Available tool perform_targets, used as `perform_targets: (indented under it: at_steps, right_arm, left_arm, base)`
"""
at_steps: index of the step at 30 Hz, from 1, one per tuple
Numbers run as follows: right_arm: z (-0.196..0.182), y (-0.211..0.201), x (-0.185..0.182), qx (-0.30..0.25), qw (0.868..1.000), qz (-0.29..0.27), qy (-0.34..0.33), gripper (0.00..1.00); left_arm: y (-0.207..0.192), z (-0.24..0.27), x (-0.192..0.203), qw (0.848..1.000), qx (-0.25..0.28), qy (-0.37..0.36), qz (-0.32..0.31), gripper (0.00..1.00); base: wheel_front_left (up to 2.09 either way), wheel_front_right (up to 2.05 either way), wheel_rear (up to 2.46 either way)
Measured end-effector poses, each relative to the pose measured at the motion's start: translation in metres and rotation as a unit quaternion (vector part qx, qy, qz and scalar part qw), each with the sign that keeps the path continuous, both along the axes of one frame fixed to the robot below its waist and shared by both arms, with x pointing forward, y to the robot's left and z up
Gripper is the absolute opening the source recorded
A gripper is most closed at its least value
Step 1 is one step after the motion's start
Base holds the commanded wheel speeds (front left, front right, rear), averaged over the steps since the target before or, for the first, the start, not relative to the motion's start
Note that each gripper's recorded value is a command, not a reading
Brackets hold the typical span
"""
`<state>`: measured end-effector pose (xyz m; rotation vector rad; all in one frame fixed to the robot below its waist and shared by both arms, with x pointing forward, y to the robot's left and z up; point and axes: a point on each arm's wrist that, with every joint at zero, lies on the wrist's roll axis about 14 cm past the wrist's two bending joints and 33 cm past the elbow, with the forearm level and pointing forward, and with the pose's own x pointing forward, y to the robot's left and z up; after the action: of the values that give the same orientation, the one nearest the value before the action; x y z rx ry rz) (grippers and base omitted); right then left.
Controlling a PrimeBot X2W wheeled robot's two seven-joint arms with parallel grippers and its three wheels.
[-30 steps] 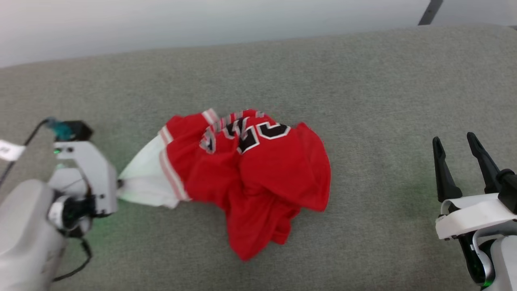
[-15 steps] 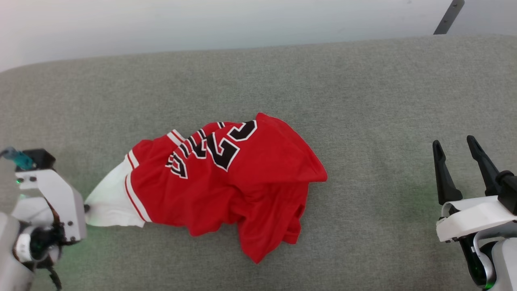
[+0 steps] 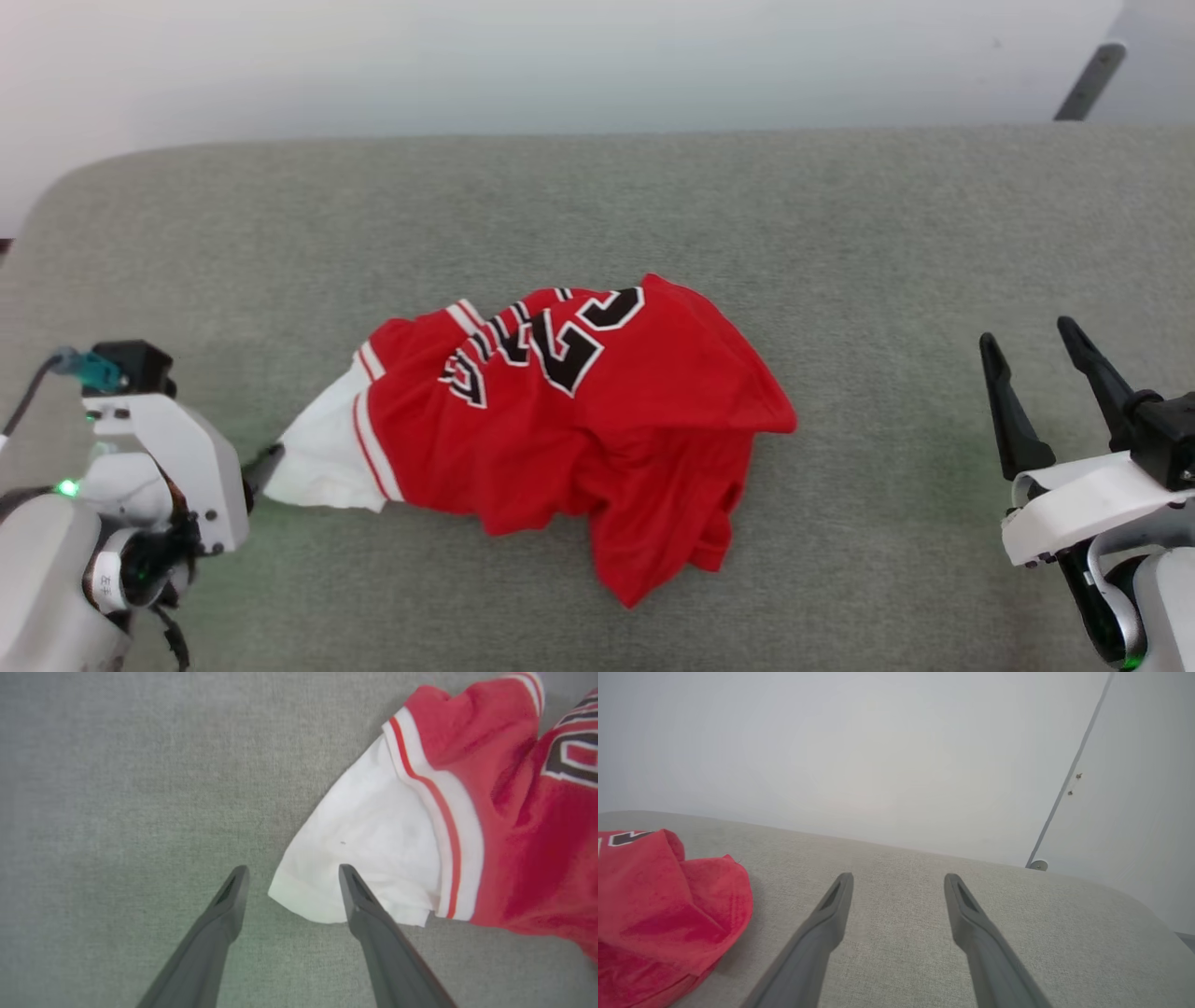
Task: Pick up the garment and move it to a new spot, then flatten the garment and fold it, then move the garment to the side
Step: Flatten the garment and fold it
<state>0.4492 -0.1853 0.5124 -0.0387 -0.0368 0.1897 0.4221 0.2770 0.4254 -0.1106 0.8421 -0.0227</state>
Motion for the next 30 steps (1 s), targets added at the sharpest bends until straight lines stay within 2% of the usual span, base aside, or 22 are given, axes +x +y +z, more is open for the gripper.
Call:
perform_targets:
  at_steps: [4, 8, 11, 16, 22, 27, 30]
  right_arm:
    - [0.002, 0.02, 0.003, -0.008, 0.999, 0.032, 0.006, 1.0]
    - [0.003, 0.048, 0.004, -0.01, 0.997, 0.074, 0.016, 1.0]
    - [0.005, 0.072, 0.006, -0.014, 0.993, 0.112, 0.026, 1.0]
    - [-0.003, 0.118, 0.002, -0.006, 0.981, 0.18, 0.069, 1.0]
    - [-0.017, 0.157, -0.002, -0.031, 0.96, 0.243, 0.136, 1.0]
    - [-0.031, 0.174, 0.003, -0.068, 0.944, 0.266, 0.186, 1.0]
    - [-0.037, 0.181, 0.009, -0.085, 0.936, 0.27, 0.209, 1.0]
  left_arm:
    - [0.006, 0.027, 0.007, 0.997, 0.007, -0.075, 0.014, 1.0]
    - [0.008, 0.059, 0.009, 0.985, 0.009, -0.17, 0.025, 1.0]
    - [0.009, 0.075, 0.001, 0.973, 0.01, -0.23, 0.034, 1.0]
    - [0.024, 0.104, -0.019, 0.939, 0.028, -0.332, 0.079, 1.0]
    - [0.036, 0.113, -0.057, 0.905, 0.033, -0.402, 0.132, 1.0]
    - [0.046, 0.106, -0.085, 0.89, 0.032, -0.419, 0.178, 1.0]
    - [0.046, 0.099, -0.096, 0.886, 0.023, -0.417, 0.2, 1.0]
  base:
    - [0.0, 0.0, 0.0]
    - [0.0, 0.0, 0.0]
    - [0.0, 0.0, 0.0]
    - [0.0, 0.0, 0.0]
    - [0.0, 0.0, 0.0]
    - [0.0, 0.0, 0.0]
    - [0.0, 0.0, 0.0]
